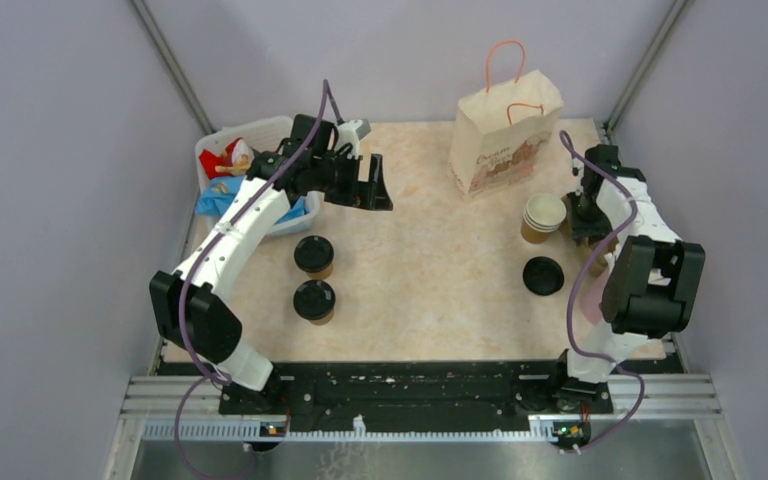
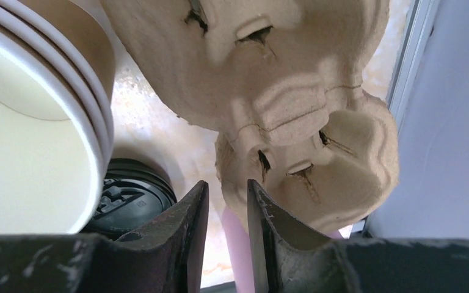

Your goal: Pack the takeout coffee

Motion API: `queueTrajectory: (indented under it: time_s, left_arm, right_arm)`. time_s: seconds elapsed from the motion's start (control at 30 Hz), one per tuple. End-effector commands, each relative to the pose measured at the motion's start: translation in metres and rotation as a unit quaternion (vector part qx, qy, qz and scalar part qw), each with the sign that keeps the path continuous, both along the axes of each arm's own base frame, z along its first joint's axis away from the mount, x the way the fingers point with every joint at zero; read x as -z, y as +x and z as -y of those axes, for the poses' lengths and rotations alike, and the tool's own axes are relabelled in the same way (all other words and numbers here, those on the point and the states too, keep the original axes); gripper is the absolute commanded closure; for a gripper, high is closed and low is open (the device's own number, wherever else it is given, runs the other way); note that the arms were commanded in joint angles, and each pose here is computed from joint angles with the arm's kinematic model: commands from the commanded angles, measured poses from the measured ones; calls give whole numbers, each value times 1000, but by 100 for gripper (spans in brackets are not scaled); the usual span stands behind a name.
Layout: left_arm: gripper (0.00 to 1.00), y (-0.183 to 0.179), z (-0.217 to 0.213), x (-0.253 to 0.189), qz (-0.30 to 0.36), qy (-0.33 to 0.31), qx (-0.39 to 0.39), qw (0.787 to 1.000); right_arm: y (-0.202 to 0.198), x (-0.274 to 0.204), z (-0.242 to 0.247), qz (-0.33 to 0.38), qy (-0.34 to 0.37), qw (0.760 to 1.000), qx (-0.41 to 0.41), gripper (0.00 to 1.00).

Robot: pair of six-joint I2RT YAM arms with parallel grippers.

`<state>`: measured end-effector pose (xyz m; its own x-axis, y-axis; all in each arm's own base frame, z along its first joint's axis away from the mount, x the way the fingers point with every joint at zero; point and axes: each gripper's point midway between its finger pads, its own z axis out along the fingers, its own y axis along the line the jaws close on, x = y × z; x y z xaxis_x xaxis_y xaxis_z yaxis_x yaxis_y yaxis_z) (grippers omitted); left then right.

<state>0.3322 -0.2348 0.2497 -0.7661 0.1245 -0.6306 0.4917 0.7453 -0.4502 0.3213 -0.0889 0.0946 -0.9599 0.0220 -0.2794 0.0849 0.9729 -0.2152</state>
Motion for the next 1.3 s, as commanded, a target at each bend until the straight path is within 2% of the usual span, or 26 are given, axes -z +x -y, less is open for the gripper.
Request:
queueTrajectory:
  time_s: [0.0,0.13,0.43,0.83,1.1,1.27]
  left_arm:
    - [2,0,0,-9,14,-11,5,1000]
    - [2,-1,0,-9,13,-11,5,1000]
    - [2,0,-1,-9,13,-9,4,1000]
    - [2,2,-3,-8,10,-12,1,1000]
    - [2,1,-2,-8,9,-13,2,1000]
    - [2,1,-2,-9,8,-14,2,1000]
  right_arm:
    - [19,-15,1,55,5,998,8,71]
    - [20,-12,2,55,8,998,12,76]
    - [24,-6,6,54,6,998,20,79]
    - [17,3,10,46,3,998,40,79]
    - [15,6,11,45,5,998,43,85]
    - [16,3,10,47,7,998,44,94]
